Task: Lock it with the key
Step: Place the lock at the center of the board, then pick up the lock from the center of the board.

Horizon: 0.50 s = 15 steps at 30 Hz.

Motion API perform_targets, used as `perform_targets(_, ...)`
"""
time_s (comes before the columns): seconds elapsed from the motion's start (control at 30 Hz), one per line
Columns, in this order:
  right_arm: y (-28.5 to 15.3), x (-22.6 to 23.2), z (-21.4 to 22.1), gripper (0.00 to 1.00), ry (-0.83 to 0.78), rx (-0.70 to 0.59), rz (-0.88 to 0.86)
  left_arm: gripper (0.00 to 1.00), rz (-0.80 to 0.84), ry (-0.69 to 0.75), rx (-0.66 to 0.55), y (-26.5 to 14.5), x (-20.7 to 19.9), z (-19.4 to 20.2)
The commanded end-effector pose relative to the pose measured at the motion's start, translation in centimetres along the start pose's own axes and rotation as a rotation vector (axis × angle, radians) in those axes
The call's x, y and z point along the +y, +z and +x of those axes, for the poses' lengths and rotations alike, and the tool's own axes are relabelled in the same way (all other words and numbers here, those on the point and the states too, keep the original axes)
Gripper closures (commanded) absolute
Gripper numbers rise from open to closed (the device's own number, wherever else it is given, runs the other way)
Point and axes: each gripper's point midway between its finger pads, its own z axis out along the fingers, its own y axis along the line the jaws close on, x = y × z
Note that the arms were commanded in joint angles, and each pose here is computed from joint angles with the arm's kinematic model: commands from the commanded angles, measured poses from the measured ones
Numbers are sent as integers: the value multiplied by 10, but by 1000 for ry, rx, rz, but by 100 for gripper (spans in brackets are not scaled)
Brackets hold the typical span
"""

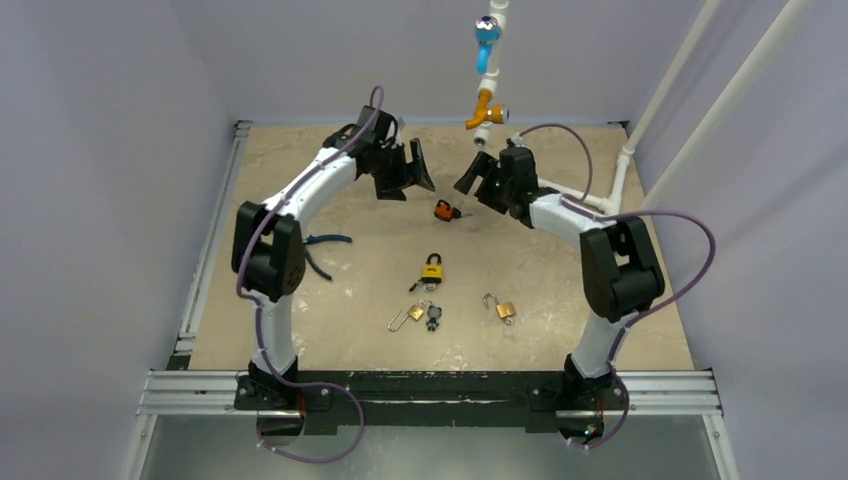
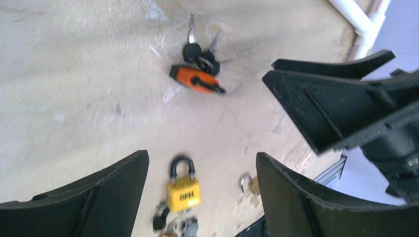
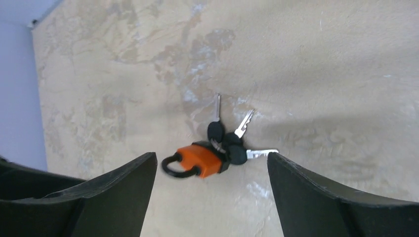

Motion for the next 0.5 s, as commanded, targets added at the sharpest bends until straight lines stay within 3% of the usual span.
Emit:
perform_targets(0.0, -52, 25, -15, 15, -81, -80, -39, 21, 37, 134, -212, -97, -32, -9)
perform_targets(0.27, -113, 52, 65, 15, -204, -41, -48, 20, 92, 193, -243, -145, -17, 70)
perform_targets(0.47, -126, 51, 115, 16, -221, -31, 36, 20, 83, 230, -227, -166, 10, 122)
